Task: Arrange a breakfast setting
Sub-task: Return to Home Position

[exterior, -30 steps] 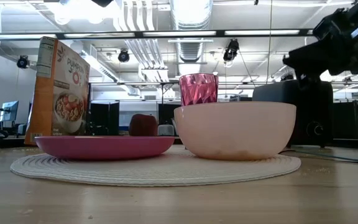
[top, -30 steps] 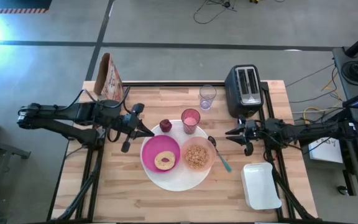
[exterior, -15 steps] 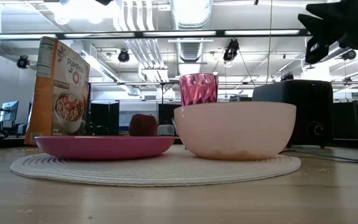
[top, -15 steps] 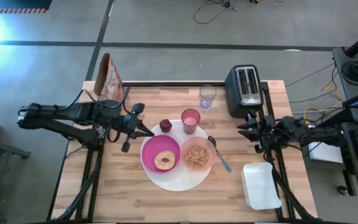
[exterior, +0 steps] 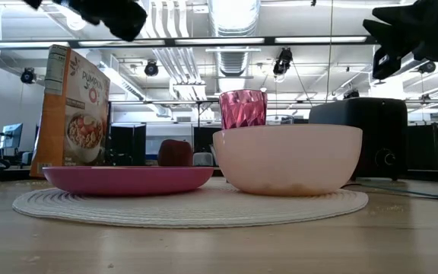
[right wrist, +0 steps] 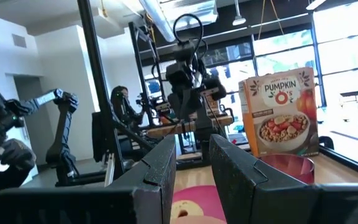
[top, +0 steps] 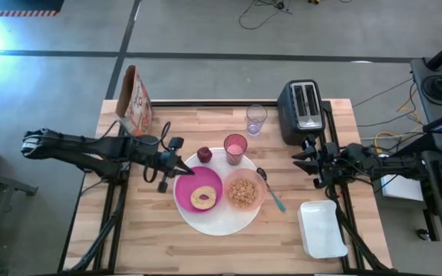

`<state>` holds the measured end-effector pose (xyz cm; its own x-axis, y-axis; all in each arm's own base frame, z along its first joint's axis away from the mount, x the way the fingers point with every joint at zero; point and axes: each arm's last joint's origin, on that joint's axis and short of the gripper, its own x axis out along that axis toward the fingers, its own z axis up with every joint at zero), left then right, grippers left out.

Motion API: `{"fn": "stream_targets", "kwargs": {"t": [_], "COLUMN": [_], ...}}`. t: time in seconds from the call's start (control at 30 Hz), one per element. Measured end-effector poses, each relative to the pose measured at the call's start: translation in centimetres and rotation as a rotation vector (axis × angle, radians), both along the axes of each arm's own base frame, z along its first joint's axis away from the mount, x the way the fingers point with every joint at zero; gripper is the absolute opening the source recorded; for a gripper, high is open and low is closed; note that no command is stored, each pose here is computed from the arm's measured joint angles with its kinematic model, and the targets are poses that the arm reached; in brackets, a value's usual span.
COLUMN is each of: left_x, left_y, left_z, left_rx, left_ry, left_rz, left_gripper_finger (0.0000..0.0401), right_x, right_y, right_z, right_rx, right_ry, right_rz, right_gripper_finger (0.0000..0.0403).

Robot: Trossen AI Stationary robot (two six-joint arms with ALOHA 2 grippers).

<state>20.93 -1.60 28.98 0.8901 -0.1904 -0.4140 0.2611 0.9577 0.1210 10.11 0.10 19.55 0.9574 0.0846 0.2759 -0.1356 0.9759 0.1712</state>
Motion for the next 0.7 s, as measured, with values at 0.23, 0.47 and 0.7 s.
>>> {"fn": "stream_targets", "kwargs": {"t": [0.23,0.47,0.7], "left_x": [-0.2,-2.5,-5.2], "left_y": [0.4,1.1,1.8], "left_z": [-4.1,-7.4,-9.9], "left_rx": [0.007,0.002,0.009], "left_ry": [-0.07,-0.092,-0.284], "left_rz": [0.142,0.196,0.245], "left_gripper_finger": [0.0,0.0,0.0], "right_x": [0.0,0.0,0.0], "right_y": [0.0,0.0,0.0], "right_z": [0.0,0.0,0.0], "right_rx": [0.0,0.0,0.0], "right_ry": [0.002,0.002,0.001], "right_rz": [0.0,0.0,0.0], "right_gripper_finger": [0.0089,0.0089,0.0089]}}
